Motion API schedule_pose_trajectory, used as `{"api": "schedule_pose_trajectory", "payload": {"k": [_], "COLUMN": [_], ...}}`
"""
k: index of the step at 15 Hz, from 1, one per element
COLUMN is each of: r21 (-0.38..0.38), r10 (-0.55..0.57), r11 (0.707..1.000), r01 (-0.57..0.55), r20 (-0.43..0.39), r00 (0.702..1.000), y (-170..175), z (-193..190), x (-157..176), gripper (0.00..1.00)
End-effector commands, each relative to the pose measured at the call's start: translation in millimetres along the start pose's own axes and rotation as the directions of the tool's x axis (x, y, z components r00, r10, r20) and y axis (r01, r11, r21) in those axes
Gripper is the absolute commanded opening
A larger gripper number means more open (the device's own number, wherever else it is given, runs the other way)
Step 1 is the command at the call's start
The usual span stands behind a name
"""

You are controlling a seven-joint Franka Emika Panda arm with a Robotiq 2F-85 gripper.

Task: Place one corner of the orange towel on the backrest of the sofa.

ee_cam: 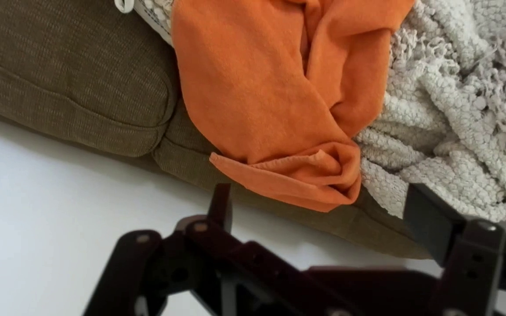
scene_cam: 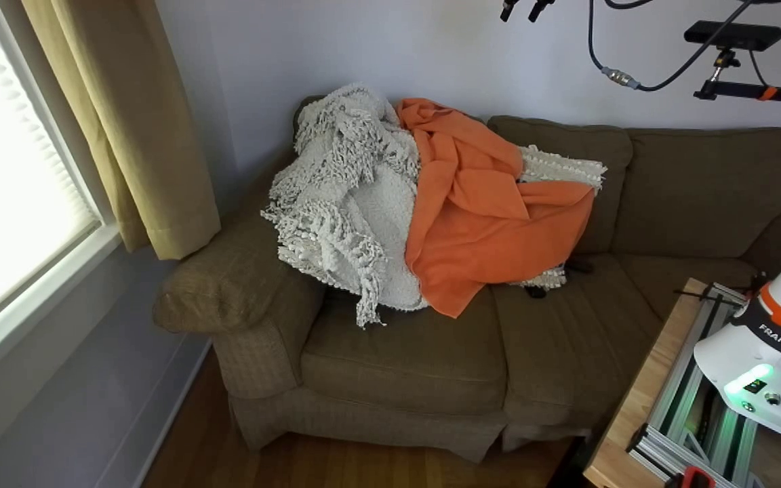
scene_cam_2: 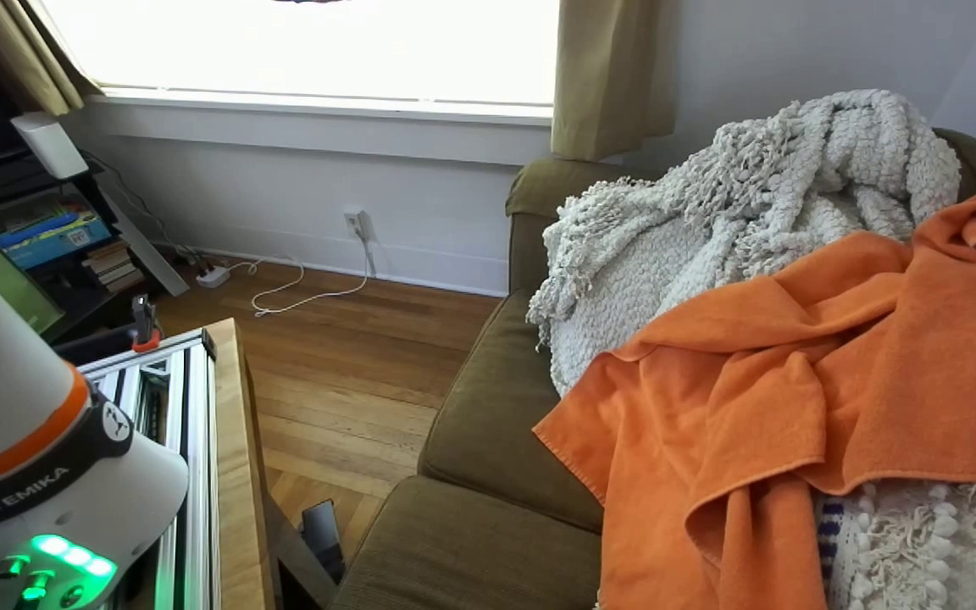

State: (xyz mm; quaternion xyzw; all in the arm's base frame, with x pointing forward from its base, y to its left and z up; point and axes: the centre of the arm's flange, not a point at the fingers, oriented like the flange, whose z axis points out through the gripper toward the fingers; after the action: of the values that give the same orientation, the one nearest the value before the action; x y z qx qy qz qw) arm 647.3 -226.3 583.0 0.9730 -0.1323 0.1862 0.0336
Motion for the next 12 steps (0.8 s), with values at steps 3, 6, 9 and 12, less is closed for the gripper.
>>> {"api": "schedule_pose_trajectory", "payload": {"k": [3,6,9,12], "r21": [0.033,0.063,0.039,0.055], "r10": [0.004,0.018,0.026,0.031], "r11": [0.999,0.998,0.999,0.998], "r01": [-0.005,-0.021,-0.028,-0.033], "r20": [0.036,0.047,0.047,0.048], "r00": [0.999,0.999,0.999,0.998], "y": [0,0,-1,0], "z": [-6,-8,-3,-5], "x": [-49,-56,-34,-37], "gripper": [1.0,1.0,1.0,1.0]}}
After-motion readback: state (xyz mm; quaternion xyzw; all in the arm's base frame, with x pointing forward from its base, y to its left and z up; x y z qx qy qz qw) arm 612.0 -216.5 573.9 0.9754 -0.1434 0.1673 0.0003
